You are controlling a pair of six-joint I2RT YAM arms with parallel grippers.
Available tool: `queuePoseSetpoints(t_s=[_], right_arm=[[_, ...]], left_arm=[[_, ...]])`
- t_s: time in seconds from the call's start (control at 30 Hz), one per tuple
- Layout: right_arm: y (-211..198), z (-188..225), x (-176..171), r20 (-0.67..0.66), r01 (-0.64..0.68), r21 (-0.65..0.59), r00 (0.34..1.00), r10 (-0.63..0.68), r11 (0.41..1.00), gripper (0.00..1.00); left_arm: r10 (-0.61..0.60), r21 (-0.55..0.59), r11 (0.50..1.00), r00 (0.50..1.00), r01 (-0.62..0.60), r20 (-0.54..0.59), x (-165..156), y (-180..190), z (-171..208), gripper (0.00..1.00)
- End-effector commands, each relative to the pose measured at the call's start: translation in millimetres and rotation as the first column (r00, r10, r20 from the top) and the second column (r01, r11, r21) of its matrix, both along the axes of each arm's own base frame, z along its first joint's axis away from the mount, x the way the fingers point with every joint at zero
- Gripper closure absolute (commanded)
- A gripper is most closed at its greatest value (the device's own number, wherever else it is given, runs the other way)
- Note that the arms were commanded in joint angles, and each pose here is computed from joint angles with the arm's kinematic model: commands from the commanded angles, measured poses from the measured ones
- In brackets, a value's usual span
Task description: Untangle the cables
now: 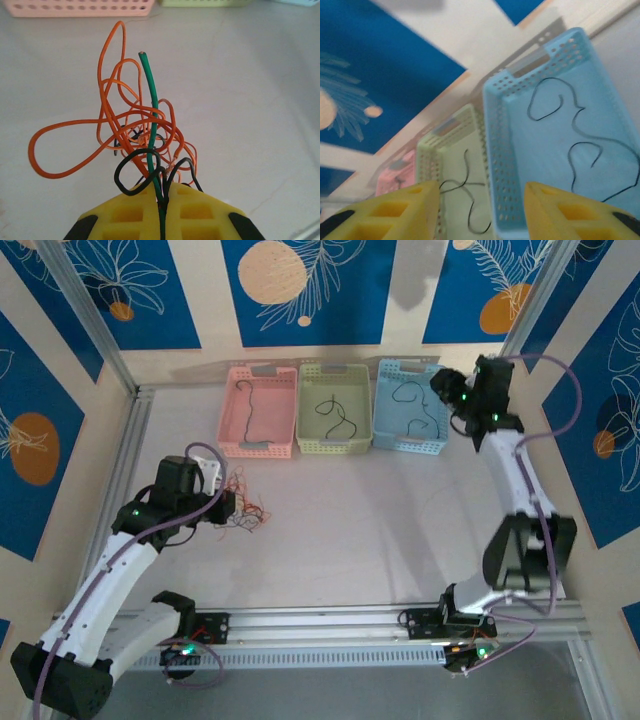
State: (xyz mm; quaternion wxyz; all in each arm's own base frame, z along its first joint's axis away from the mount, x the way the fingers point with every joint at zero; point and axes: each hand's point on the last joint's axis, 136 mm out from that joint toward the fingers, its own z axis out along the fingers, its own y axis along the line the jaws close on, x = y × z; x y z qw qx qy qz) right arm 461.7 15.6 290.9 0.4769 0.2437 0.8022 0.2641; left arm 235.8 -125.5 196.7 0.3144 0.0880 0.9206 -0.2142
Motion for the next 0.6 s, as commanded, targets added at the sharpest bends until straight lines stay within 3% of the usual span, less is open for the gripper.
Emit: queuePoseSetpoints(t_s=[0.0, 0.17, 0.27, 0.47, 0.57], right_arm=[[42.6, -3.0, -33.1, 0.079, -0.160, -0.007, 0.984, 0.160, 0.987, 0.54], [107.9, -52.3, -92.0, 0.034, -0.376, 0.059, 0.927, 0.374, 0.925, 0.60], [145.8, -84.4, -123.6, -0.075, -0.505, 0.052, 0.858, 0.508, 0.862, 0.60], [209.5, -136.8, -177.1, -0.241, -0.696, 0.075, 0.682, 0.691, 0.714, 0.57], [231.4, -164.5, -195.4, -0.311, -0.721, 0.116, 0.627, 0.714, 0.683, 0.57]], left_arm=[[-0.077, -0.178, 0.981, 0.997, 0.079, 0.013, 1.9, -30.2, 15.4, 1.00], [-0.148, -0.400, 0.907, 0.989, 0.134, -0.003, 6.0, -67.5, 17.1, 1.00], [-0.179, -0.466, 0.874, 0.983, 0.137, -0.045, 5.8, -86.6, 1.7, 1.00], [-0.166, -0.309, 0.946, 0.963, 0.094, -0.213, -2.6, -97.5, -74.1, 1.00], [-0.095, -0.212, 0.977, 0.957, 0.036, -0.276, -0.3, -86.8, -107.0, 1.00]])
